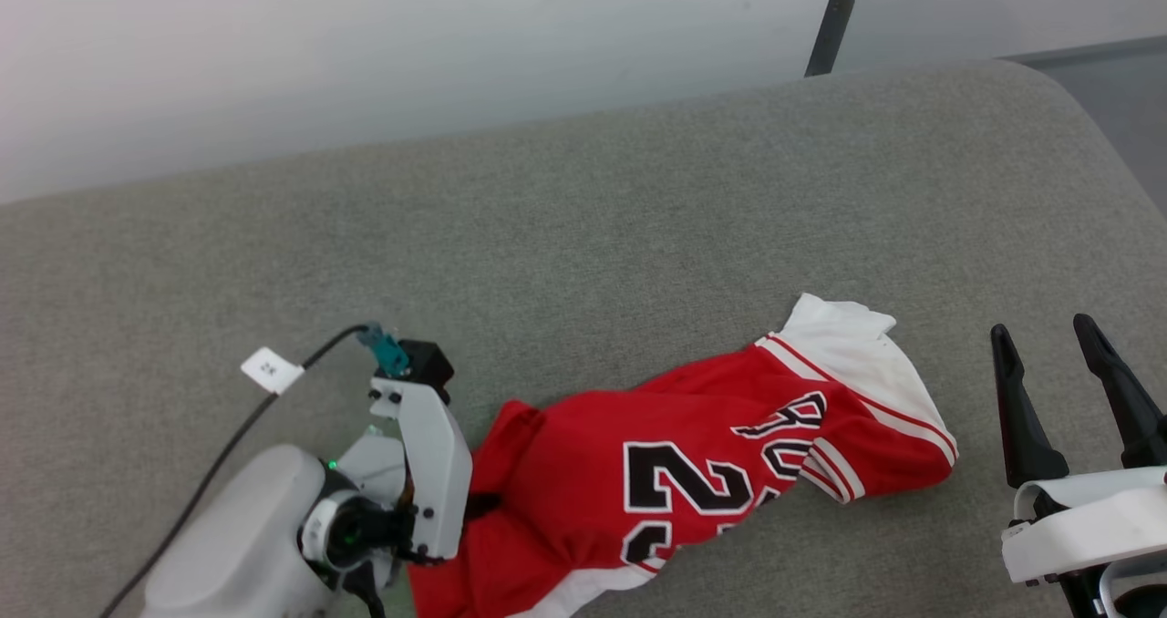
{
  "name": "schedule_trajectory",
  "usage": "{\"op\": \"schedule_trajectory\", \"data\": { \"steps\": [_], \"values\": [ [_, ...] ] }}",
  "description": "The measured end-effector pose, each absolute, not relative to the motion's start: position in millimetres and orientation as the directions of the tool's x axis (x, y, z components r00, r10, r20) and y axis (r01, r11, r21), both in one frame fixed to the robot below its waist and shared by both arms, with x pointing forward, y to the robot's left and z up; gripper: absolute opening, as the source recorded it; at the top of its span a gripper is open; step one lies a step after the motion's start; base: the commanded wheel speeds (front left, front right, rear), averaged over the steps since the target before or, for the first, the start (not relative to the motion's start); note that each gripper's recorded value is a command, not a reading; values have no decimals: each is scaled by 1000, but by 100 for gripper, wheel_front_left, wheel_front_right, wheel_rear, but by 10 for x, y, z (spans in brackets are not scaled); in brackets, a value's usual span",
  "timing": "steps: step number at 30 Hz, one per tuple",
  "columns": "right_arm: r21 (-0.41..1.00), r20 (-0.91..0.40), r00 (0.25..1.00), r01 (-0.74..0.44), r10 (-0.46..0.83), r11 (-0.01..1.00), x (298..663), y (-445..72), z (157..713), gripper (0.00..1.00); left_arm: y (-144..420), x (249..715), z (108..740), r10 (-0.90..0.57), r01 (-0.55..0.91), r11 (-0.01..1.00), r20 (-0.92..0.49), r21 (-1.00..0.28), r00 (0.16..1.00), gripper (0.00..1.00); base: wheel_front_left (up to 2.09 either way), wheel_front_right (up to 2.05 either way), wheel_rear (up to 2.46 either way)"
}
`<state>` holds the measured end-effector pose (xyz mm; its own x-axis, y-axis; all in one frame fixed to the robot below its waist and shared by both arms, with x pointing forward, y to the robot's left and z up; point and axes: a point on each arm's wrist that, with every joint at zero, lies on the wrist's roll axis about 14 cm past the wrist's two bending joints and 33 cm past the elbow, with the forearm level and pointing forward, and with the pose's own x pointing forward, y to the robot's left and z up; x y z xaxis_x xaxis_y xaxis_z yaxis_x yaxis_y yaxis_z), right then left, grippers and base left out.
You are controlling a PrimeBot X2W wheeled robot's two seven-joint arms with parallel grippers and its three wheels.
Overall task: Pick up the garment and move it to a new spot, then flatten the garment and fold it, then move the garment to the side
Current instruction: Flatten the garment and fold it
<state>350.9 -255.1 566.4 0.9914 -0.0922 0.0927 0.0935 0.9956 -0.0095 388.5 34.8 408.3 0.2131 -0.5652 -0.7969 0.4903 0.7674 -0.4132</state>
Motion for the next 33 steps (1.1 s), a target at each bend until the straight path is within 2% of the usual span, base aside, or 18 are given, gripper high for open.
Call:
{"op": "schedule_trajectory", "data": {
  "steps": [6, 10, 20, 30, 33],
  "values": [
    [-12, 94, 991, 100, -98, 995, 3509, -2575, 5656, 100, 402, 4050, 4185, -544, 542, 761, -806, -357, 232, 0, 0, 0, 0],
    [-11, 102, 990, 96, -94, 995, 3502, -2565, 5681, 100, 467, 4241, 4417, -530, 580, 760, -796, -294, 291, 0, 0, 0, 0],
    [-1, 93, 993, 74, -74, 997, 3505, -2496, 5637, 100, 462, 4834, 5012, -479, 688, 725, -735, -23, 480, 0, 0, 0, 0],
    [0, 67, 995, 68, -67, 998, 3588, -2471, 5530, 100, 91, 5301, 5328, -528, 781, 580, -624, 230, 576, 0, 0, 0, 0],
    [3, 60, 996, 67, -67, 998, 3634, -2459, 5482, 100, -38, 5397, 5274, -554, 804, 535, -611, 259, 566, 0, 0, 0, 0]
  ]
}}
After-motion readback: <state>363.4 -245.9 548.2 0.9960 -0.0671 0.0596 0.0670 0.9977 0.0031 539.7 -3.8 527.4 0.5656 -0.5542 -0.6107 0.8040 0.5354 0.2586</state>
